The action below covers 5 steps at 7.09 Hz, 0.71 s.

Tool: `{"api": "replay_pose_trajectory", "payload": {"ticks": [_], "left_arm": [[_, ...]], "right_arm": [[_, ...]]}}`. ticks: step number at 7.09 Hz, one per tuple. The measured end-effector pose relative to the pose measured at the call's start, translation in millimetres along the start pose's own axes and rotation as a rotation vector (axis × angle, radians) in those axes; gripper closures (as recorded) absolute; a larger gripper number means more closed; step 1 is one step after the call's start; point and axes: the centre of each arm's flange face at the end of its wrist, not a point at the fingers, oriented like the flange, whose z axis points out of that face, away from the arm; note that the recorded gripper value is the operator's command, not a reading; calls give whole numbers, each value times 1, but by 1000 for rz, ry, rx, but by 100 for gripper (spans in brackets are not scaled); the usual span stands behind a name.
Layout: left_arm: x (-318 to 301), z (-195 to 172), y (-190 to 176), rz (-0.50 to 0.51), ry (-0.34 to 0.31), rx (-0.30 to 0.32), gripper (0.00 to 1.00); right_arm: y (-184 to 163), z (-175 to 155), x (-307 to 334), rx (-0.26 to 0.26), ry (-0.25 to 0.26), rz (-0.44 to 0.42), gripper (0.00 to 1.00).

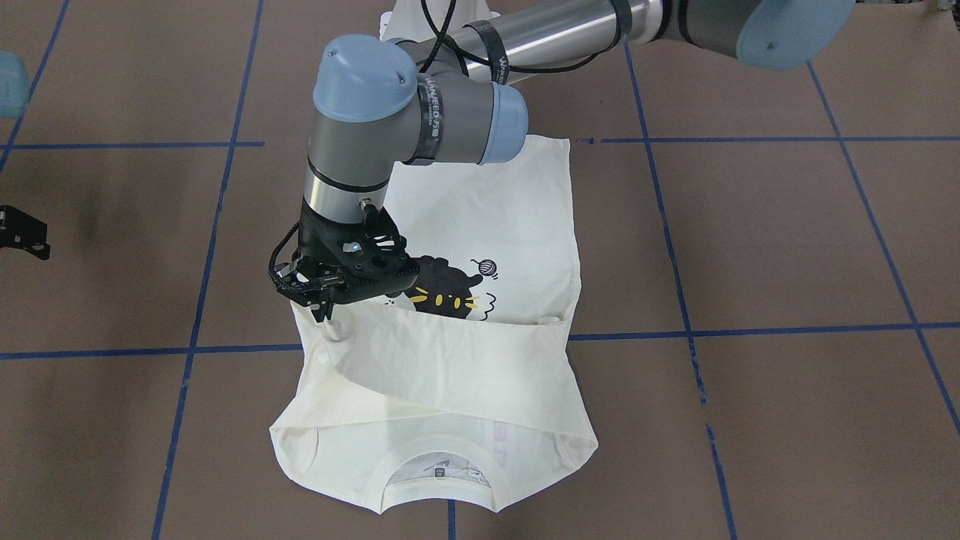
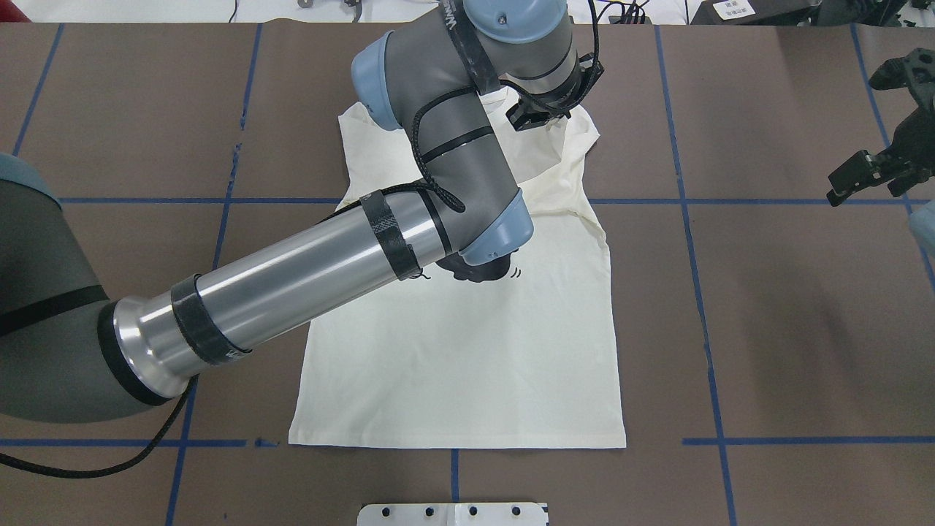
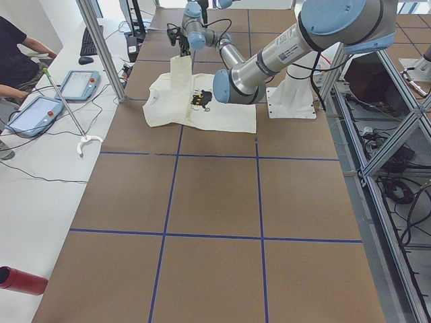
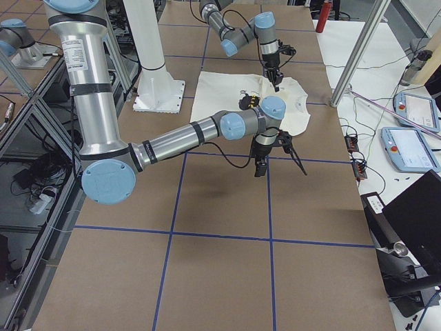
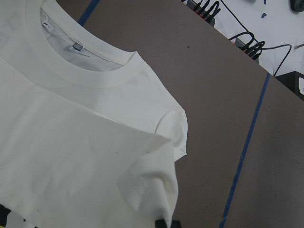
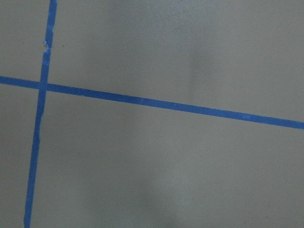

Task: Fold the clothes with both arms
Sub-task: 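Fold the held sleeve across the chest toward the right gripper side, then release the sleeve and withdraw the left gripper while right gripper lowers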

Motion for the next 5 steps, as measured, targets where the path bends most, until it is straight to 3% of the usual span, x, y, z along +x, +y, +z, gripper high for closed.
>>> {"api": "replay_pose_trajectory", "payload": {"ticks": [1, 2, 3, 5], "left_arm": [[-2, 18, 18, -5, -12, 23, 7], [-2, 46, 45, -16, -20, 57, 0], [3, 70, 72, -17, -10, 78, 0], [13, 77, 96, 35, 18, 80, 0]], "right_arm": [[0, 0, 0, 0, -1, 0, 0], [-1, -1, -2, 2, -2, -2, 0], [-2, -2, -4, 4, -4, -7, 0], [-3, -5, -12, 2, -29, -16, 0]]}}
